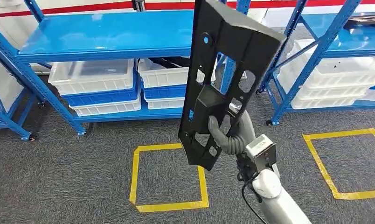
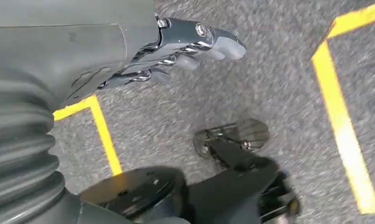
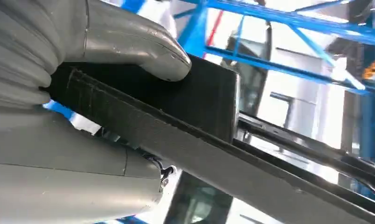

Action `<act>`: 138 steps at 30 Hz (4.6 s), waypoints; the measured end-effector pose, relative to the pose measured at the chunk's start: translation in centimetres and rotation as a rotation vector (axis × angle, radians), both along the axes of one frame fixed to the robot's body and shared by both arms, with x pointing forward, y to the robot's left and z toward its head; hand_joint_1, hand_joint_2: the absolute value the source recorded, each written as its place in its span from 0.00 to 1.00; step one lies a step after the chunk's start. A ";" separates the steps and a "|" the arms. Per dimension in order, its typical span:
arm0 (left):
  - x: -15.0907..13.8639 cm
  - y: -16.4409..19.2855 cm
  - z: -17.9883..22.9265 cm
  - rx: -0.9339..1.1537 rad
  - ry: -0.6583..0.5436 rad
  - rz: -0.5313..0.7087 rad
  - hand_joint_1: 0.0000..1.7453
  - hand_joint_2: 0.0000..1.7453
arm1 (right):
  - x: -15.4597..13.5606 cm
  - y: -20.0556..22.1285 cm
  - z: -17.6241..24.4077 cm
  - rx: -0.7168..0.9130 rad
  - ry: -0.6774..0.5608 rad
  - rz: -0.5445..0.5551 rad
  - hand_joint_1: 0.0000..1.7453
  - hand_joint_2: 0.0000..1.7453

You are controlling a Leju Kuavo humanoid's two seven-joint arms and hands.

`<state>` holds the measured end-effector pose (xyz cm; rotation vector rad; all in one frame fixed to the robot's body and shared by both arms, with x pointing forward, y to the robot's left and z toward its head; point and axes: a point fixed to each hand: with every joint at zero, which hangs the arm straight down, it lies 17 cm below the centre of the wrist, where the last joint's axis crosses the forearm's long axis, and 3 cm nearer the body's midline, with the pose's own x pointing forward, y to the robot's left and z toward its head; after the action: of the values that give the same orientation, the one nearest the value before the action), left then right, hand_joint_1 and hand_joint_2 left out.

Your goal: Take the parts from the cabinet and place them on the table.

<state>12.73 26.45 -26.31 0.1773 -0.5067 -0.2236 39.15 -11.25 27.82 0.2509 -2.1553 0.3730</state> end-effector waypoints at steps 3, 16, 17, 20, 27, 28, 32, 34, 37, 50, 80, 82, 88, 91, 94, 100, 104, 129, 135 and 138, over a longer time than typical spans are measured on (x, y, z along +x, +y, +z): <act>0.1 -0.1 0.0 0.001 -0.002 -0.004 0.00 1.00 | -0.1 0.5 -4.6 -0.044 0.109 -0.011 1.00 1.00; 0.7 -0.3 0.1 0.017 -0.001 -0.044 0.00 1.00 | -7.6 -0.4 -38.5 -0.394 0.869 -0.078 1.00 1.00; 0.6 -0.4 0.1 0.017 0.000 -0.047 0.00 1.00 | -8.2 -0.8 -39.8 -0.409 0.904 -0.085 1.00 1.00; 0.5 -0.4 0.1 0.018 0.003 -0.050 0.00 1.00 | -9.3 -1.8 -42.8 -0.459 0.991 -0.101 1.00 1.00; 0.7 -0.4 0.1 0.019 0.000 -0.046 0.00 1.00 | -12.3 -4.1 -47.1 -0.518 1.190 -0.155 1.00 1.00; 0.7 -0.3 0.1 0.022 -0.002 -0.042 0.00 1.00 | -12.7 -4.6 -47.5 -0.506 1.217 -0.172 1.00 1.00; -0.4 0.1 -0.1 0.024 0.010 -0.017 0.00 1.00 | -12.7 -5.8 -47.0 -0.385 1.166 -0.223 1.00 1.00; -0.7 0.4 -0.2 0.026 0.015 -0.006 0.00 1.00 | -12.3 -6.0 -46.3 -0.345 1.112 -0.243 1.00 1.00; -0.8 0.7 -0.2 0.029 0.014 0.000 0.00 1.00 | -11.4 -5.6 -45.2 -0.305 1.058 -0.249 1.00 1.00; -0.6 -0.2 -0.1 0.018 0.007 -0.059 0.00 1.00 | 1.7 0.1 -11.9 0.158 0.245 -0.138 1.00 1.00; -0.7 0.7 -0.2 0.030 0.017 -0.020 0.00 1.00 | -3.6 -0.9 2.3 0.140 -0.178 -0.159 1.00 1.00; -0.7 0.9 -0.2 0.032 0.018 -0.019 0.00 1.00 | -3.7 -0.7 2.2 0.133 -0.182 -0.156 1.00 1.00; -0.6 1.1 -0.2 0.036 0.018 -0.019 0.00 1.00 | -3.8 -0.7 2.3 0.130 -0.186 -0.154 1.00 1.00; -0.4 1.2 -0.2 0.037 0.015 -0.020 0.00 1.00 | -3.9 -0.8 2.4 0.128 -0.193 -0.155 1.00 1.00; -0.5 1.1 -0.2 0.036 0.016 -0.019 0.00 1.00 | -4.0 -0.9 2.0 0.118 -0.187 -0.156 1.00 1.00; -0.3 1.0 -0.1 0.035 0.009 -0.019 0.00 1.00 | -4.0 -1.0 1.8 0.103 -0.188 -0.160 1.00 1.00; -0.8 1.1 -0.2 0.034 0.014 -0.013 0.00 1.00 | -4.0 -0.9 1.7 0.101 -0.187 -0.158 1.00 1.00; -0.2 1.4 -0.1 0.037 0.006 -0.014 0.00 1.00 | -4.6 -0.2 1.2 0.077 -0.185 -0.134 1.00 1.00; -0.9 1.6 -0.2 0.040 0.016 -0.013 0.00 1.00 | -4.6 -0.1 1.3 0.079 -0.187 -0.132 1.00 1.00; -0.6 1.5 -0.2 0.039 0.009 -0.015 0.00 1.00 | -4.7 0.0 1.2 0.078 -0.185 -0.129 1.00 1.00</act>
<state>12.09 27.93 -26.48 0.2105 -0.4948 -0.2494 34.50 -11.25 29.02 0.1233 -2.3573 0.2469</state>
